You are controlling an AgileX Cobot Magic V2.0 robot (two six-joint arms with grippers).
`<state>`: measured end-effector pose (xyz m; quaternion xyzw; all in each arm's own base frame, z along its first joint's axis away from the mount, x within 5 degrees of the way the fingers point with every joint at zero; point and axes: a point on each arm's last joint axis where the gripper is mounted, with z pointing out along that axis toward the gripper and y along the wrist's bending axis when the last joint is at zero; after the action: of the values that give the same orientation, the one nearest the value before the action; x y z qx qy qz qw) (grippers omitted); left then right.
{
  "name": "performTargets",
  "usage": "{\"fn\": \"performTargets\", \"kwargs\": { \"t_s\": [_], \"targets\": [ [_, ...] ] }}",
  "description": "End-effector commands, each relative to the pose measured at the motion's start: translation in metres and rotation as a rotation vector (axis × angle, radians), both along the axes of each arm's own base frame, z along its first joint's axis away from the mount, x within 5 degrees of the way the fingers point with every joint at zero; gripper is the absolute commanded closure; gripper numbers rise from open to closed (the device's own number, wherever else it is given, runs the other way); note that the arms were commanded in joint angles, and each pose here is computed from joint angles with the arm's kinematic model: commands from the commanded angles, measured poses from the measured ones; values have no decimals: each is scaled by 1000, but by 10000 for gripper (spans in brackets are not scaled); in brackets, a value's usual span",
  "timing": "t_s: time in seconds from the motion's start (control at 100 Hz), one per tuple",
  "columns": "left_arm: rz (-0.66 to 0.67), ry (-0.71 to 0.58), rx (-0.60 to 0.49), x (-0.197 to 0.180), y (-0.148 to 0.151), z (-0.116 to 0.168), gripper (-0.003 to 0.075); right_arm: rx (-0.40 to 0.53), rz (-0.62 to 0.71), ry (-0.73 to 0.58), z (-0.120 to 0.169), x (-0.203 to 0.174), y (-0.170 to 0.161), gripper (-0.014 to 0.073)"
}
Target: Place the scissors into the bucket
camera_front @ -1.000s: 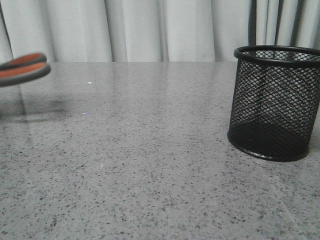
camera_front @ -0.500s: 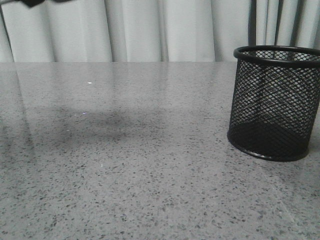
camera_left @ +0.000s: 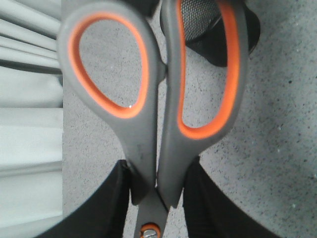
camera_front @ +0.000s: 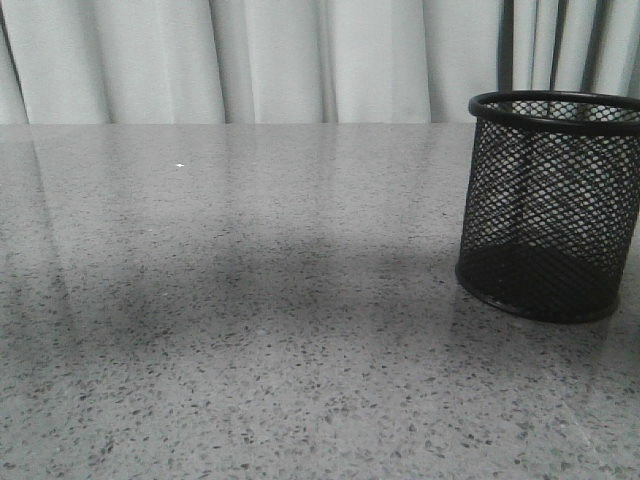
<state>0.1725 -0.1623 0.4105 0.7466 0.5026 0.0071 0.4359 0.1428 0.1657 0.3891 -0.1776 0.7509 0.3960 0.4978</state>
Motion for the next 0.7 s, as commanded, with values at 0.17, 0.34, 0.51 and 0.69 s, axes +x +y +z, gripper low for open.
{"fn": "performTargets", "kwargs": {
  "t_s": [0.17, 0.34, 0.51, 0.69],
  "targets": [
    [11, -74, -146, -11, 4, 26, 658, 37, -22, -46, 12, 22, 22, 97],
    [11, -88, -162, -15, 7, 30, 658, 35, -22, -44, 14, 27, 28, 344],
    [9, -89, -175, -18, 8, 32, 658, 61, -34, -68, 17, 28, 28, 659],
    [1, -64, -248, -22, 7, 38, 615, 60, -33, -69, 17, 28, 28, 659]
  ]
}}
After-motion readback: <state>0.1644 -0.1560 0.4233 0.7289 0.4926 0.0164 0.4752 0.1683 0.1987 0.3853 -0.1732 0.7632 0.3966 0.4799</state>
